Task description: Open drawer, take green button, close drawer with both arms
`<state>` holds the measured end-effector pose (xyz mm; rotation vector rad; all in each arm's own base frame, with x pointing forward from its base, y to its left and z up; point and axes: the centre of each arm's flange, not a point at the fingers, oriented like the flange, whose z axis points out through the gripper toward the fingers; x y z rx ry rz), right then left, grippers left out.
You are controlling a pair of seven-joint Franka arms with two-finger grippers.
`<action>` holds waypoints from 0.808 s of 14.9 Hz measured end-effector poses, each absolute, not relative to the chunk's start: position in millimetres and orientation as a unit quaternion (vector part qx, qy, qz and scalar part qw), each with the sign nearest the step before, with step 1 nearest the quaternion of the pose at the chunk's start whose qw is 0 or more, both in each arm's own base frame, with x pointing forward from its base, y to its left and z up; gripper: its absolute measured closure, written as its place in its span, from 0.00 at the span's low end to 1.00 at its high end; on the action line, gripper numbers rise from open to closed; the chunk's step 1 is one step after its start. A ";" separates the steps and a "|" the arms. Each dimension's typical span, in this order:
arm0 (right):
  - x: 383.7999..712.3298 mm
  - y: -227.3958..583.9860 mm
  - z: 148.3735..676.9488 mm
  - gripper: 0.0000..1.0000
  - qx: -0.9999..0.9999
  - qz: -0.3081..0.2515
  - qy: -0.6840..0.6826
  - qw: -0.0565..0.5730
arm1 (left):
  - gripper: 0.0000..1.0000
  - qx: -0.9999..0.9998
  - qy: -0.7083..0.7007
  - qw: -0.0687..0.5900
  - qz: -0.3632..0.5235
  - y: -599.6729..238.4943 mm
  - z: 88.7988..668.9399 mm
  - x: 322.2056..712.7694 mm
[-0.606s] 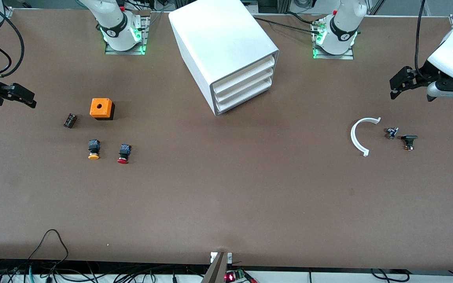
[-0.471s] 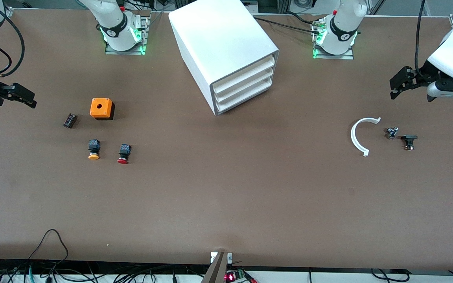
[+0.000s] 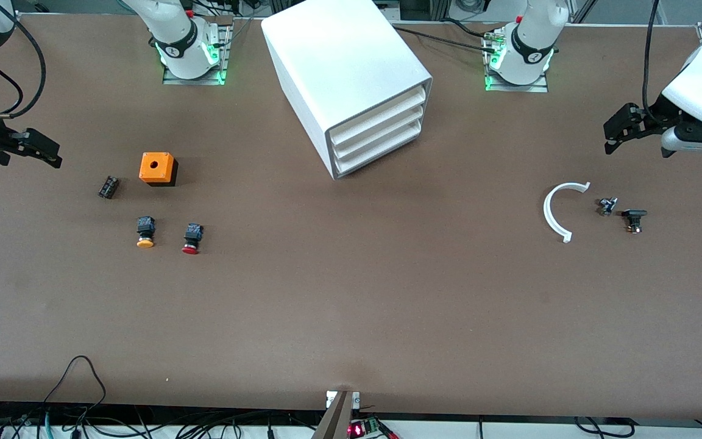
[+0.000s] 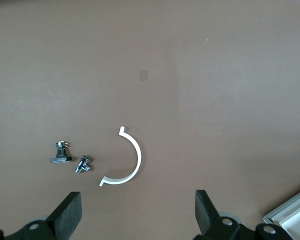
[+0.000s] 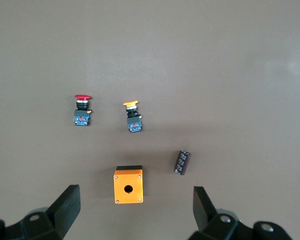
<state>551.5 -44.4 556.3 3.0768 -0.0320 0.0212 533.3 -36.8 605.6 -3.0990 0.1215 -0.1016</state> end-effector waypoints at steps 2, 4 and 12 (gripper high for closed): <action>551.5 -44.6 556.4 0.00 0.999 0.007 -0.011 0.032 | 0.00 -0.999 0.040 0.019 -0.015 -37.0 584.9 539.6; 551.5 -44.6 556.4 0.00 0.999 0.007 -0.011 0.032 | 0.00 -0.999 0.038 0.000 0.024 -40.5 542.1 549.3; 551.5 -44.6 556.7 0.00 0.999 0.007 -0.011 0.032 | 0.00 -0.960 -0.018 -0.199 0.197 -97.2 351.8 546.8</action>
